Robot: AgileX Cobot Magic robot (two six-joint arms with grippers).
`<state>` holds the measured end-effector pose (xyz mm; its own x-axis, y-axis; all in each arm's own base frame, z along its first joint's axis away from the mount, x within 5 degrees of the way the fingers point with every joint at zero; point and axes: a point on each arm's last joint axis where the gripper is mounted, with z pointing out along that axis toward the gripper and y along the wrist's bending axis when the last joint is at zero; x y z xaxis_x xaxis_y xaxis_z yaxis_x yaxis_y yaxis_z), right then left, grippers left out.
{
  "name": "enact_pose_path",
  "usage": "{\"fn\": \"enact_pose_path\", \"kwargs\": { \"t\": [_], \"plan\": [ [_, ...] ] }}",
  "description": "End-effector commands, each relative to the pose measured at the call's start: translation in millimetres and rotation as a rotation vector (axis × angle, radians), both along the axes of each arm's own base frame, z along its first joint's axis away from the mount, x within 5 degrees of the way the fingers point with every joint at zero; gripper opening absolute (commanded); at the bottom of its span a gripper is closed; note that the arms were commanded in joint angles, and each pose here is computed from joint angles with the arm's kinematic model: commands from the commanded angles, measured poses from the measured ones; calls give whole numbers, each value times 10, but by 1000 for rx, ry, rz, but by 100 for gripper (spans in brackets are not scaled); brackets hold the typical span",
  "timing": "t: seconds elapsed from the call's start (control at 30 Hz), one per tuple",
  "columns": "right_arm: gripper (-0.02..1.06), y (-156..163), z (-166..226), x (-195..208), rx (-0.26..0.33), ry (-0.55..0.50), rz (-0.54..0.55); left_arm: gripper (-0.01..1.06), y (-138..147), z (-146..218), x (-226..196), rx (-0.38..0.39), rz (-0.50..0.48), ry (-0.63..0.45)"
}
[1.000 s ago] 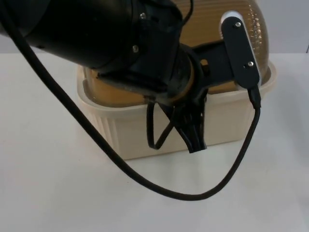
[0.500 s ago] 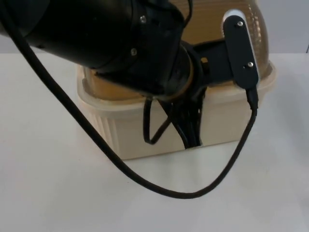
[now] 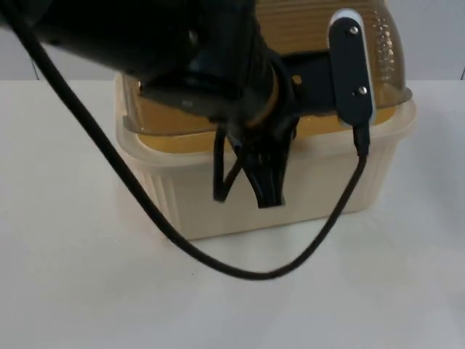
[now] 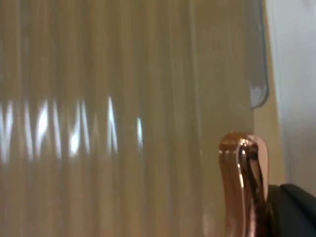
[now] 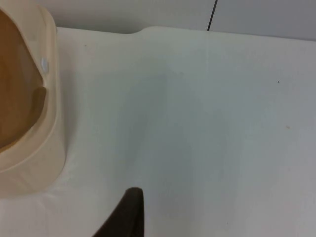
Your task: Open the box lid with the left hand, place the block into the box with the right hand, then close the box lid with the left hand.
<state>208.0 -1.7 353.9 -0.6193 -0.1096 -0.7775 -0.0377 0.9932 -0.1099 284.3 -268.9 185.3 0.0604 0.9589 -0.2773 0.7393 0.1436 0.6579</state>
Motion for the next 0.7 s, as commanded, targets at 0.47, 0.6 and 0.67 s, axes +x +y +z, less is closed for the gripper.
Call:
{"fn": "enact_pose_path", "kwargs": {
  "t": [0.47, 0.6, 0.67],
  "plan": [
    [105, -7, 36, -10, -1, -14, -4, 0, 260, 453, 449, -52, 61, 48],
    [105, -7, 29, -10, 0, -12, -4, 0, 290, 542, 519, -122, 74, 100],
    [105, -7, 29, -10, 0, -12, -4, 0, 335, 593, 573, -184, 111, 139]
  ]
}}
